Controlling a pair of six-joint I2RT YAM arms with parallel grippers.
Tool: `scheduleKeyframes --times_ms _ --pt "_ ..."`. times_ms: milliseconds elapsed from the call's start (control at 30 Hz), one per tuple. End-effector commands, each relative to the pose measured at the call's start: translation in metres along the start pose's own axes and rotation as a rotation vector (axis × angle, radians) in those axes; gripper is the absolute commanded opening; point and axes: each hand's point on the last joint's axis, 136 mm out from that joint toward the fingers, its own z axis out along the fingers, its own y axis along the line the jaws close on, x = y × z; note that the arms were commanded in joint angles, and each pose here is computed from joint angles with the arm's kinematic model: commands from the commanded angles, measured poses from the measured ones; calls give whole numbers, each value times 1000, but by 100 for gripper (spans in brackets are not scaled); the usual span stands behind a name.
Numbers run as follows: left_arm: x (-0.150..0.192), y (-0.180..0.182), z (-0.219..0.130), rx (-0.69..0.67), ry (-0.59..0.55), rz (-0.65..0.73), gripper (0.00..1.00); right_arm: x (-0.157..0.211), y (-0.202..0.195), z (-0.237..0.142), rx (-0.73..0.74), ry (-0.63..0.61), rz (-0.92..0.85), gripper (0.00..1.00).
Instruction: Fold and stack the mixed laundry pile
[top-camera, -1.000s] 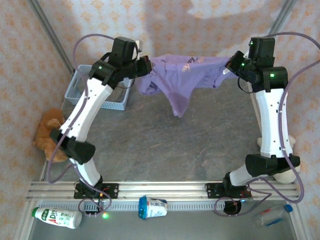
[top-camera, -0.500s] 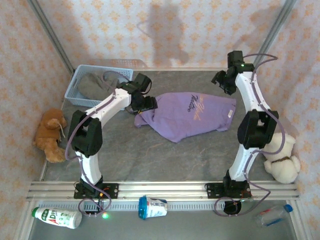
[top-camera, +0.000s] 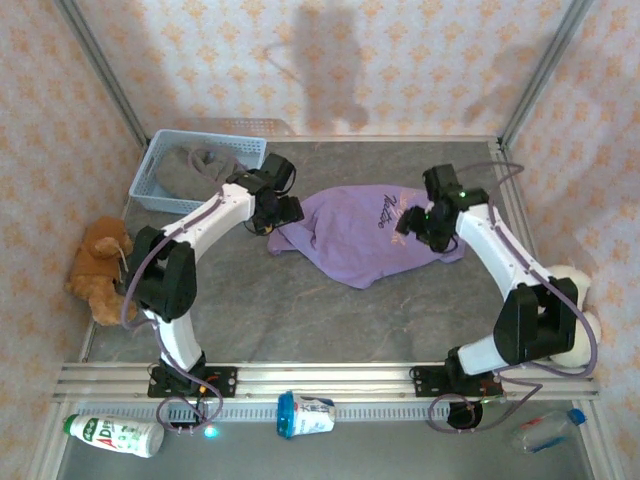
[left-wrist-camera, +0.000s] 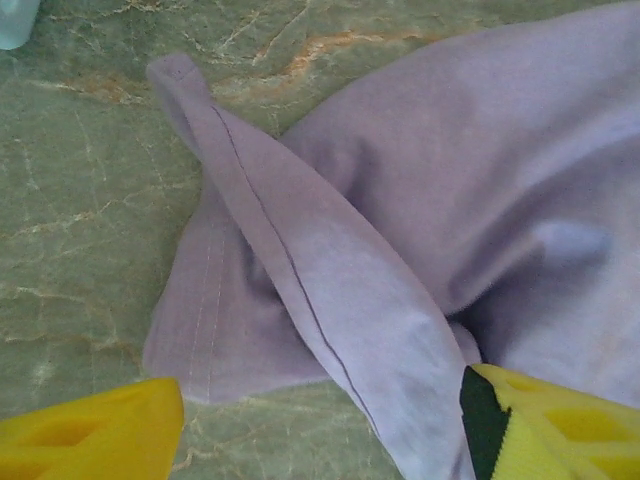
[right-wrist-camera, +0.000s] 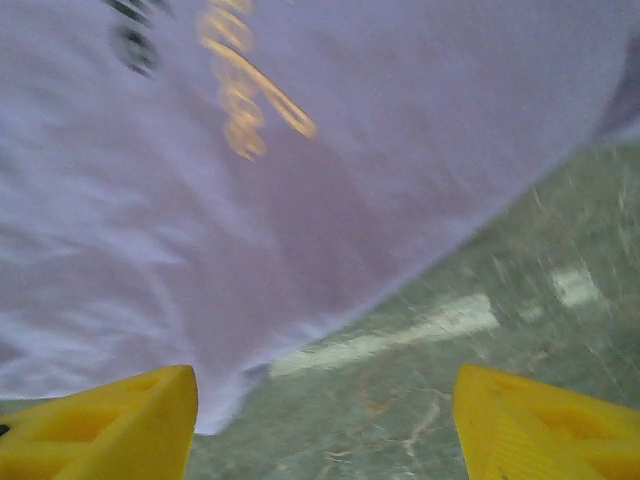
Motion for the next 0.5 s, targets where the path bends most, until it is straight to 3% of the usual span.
scheduleKeyframes --times_ms 0,100,200,267,333,433,467 --pt "-21 -2 10 -19 -74 -53 71 -4 1 15 -37 -30 113 68" --pt "-26 -1 37 -59 -70 -51 65 -3 6 30 -67 -5 145 68" --pt "-28 -7 59 -44 -53 -32 50 -6 8 44 -71 3 168 68" --pt "-24 -13 71 -19 -26 -33 46 -11 13 51 -90 -1 181 68" --pt "-23 -12 76 -19 -24 -40 32 -16 11 60 -71 -9 195 66" --pt "-24 -6 71 -46 -38 -25 10 -19 9 74 -29 19 203 55" --pt "-24 -3 68 -55 -41 -16 2 -18 6 77 -9 29 208 44"
